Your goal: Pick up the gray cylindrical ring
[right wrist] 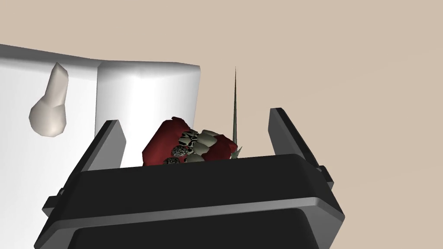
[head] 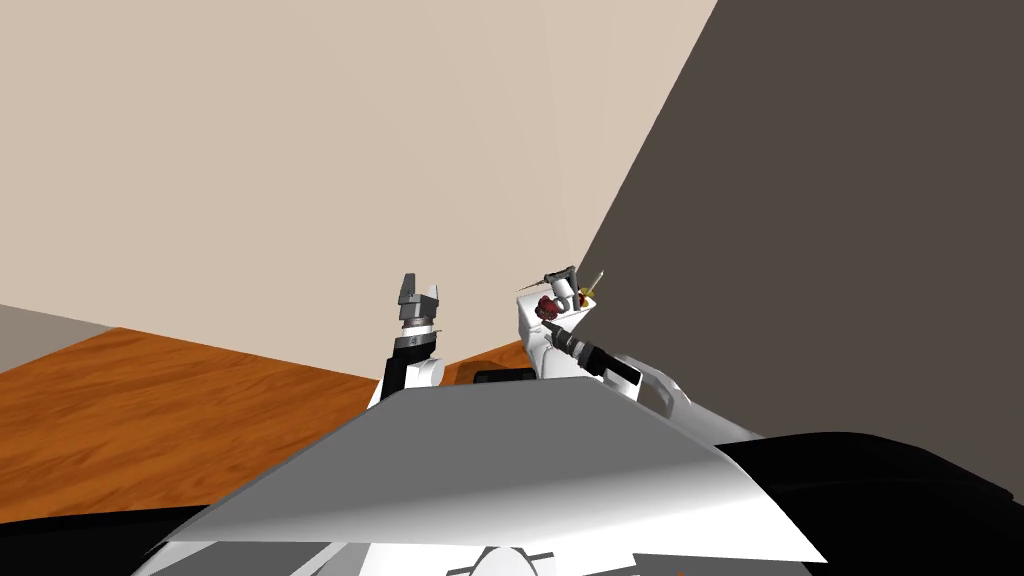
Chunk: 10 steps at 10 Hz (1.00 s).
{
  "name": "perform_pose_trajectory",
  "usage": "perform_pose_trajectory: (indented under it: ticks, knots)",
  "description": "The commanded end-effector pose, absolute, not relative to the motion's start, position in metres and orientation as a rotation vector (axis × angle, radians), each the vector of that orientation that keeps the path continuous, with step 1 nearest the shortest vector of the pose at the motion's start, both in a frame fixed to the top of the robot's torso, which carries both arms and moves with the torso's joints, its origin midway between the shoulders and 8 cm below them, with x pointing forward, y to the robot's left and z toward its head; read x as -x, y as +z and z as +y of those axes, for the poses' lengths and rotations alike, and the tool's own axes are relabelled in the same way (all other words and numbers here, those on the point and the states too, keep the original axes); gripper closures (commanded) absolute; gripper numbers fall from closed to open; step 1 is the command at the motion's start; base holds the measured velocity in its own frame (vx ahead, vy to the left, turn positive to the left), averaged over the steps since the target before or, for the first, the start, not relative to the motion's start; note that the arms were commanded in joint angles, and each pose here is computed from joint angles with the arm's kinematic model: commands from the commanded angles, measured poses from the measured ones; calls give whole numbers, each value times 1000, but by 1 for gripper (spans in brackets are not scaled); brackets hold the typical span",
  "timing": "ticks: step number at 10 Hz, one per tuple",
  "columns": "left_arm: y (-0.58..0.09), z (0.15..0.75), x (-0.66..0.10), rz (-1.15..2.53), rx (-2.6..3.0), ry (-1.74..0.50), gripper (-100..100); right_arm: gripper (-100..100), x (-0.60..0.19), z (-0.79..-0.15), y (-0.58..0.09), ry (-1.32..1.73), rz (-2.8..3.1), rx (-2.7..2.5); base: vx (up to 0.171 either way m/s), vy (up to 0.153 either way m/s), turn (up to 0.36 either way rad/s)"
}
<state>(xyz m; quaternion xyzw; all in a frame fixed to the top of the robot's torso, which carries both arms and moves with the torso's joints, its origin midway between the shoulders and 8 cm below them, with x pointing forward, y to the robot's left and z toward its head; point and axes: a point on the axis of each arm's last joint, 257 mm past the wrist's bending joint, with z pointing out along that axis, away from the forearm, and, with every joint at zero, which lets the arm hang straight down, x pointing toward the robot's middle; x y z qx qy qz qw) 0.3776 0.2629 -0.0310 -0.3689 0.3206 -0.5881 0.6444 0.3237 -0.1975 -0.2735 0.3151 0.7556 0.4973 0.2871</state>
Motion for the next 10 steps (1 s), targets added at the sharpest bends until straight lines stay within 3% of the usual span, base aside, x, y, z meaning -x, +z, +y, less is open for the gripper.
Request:
perform_pose_trajectory:
  ticks: [1,10]
  knots:
    - [-31,263,-378,730,840,-1339,0,-100,-319,-205,-280,1286,2071,-802,13,4,86]
    - [-31,263,-378,730,840,-1339,0,-100,-273,-248,-316,1051,2347,-587,17,2,81]
